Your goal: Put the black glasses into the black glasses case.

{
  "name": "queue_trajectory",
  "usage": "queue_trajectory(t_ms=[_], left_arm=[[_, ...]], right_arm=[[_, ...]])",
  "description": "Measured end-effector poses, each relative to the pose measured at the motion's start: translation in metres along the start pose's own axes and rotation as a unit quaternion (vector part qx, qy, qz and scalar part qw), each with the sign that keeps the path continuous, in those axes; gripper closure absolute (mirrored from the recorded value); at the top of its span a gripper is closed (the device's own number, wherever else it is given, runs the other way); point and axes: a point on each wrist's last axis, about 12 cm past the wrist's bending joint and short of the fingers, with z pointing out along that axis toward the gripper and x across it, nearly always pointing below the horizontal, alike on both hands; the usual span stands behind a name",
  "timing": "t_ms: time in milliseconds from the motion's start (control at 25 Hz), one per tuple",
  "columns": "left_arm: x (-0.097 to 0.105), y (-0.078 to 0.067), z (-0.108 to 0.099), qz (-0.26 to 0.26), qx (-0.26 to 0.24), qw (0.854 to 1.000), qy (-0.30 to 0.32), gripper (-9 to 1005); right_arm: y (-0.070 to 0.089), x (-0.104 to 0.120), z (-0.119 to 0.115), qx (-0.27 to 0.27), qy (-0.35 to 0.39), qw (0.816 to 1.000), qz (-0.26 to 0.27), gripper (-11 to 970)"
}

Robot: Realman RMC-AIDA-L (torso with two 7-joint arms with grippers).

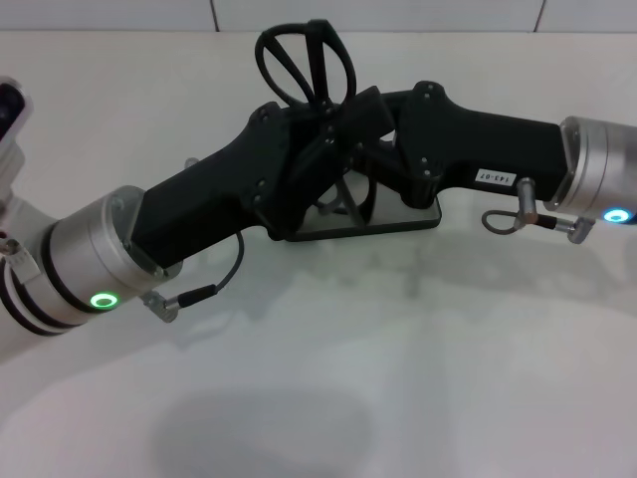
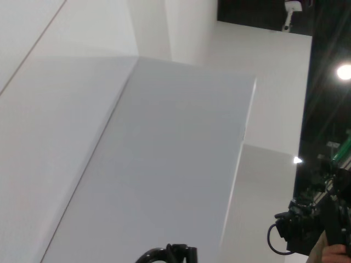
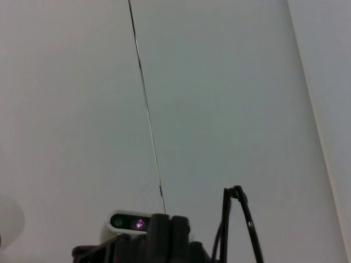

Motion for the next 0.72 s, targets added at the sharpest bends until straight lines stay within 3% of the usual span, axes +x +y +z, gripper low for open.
queue_trajectory(t_ms=[440,720], left_arm=[[0.004,0.001,-0.002,-0.01,-0.012,1.0,0.008,937],[0.003,-0.005,-0.011,-0.013,-0.007,1.0,0.009,937]], right_arm=[[0.002,0.005,0.001,-0.004,0.02,1.0,-0.001,856],[0.002,0.006,-0.011,0.022,0.018,1.0,-0.011,855]])
